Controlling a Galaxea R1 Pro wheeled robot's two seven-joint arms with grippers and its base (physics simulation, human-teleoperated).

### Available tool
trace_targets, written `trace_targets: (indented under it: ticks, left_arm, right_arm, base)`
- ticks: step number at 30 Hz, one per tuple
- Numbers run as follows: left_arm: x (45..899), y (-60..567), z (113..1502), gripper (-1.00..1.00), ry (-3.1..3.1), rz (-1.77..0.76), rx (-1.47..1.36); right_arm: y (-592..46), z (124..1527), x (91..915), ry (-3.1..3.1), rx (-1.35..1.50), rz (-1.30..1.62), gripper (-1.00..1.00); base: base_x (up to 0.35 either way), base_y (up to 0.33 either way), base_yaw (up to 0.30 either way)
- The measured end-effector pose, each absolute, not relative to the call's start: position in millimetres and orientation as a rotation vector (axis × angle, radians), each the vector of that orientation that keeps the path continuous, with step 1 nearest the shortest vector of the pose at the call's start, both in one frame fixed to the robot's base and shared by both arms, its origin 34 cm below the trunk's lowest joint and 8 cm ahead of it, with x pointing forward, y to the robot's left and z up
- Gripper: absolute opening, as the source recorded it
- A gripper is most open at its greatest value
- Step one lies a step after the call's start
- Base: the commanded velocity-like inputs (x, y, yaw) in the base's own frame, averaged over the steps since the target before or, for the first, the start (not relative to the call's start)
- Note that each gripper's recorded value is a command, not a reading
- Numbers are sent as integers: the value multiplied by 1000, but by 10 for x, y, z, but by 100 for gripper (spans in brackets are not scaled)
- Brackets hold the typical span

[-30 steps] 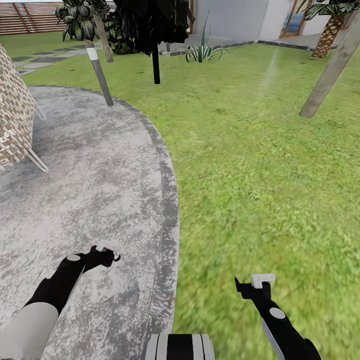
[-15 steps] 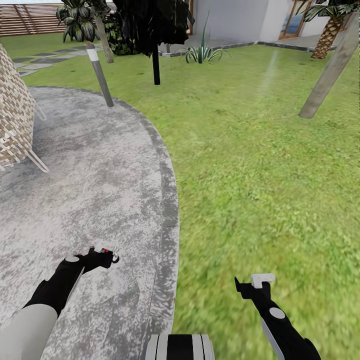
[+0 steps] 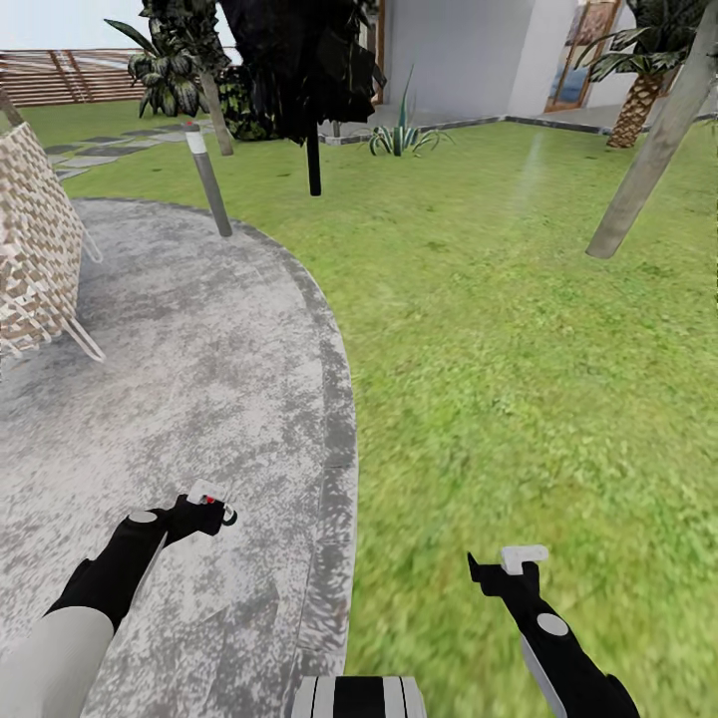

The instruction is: In the garden, pick up the pesticide atomizer on the floor and spray pesticide onto both trees until each tree trunk is fully covered.

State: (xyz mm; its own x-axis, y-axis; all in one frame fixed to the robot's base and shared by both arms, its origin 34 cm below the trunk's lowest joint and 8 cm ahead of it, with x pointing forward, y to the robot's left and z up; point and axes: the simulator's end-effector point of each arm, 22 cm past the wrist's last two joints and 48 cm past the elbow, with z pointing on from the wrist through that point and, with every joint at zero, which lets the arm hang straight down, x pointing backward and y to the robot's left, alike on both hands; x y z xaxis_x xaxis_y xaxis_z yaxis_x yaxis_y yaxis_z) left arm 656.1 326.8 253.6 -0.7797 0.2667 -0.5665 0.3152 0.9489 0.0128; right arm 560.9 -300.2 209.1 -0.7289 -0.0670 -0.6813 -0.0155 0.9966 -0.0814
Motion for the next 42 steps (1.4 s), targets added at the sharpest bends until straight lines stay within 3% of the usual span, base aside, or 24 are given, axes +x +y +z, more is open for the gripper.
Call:
trace_targets:
  ticks: [12,22,42]
  left_arm:
    - [6622,3341,2835,-100,2475,-84,402]
    - [6311,3756,2849,-100,2594,-103,107]
    - [5767,3993,2857,-100,2673,-74,48]
  right_arm:
    - [-3000,2403,5776,2326,-54,-89,100]
    - [-2986,2668,5886,2277,-54,-87,100]
    - [-3051,2834,5844,2226,-45,-96,100]
  base:
    - [0,0,0]
    - [0,0,0]
    - [0,0,0]
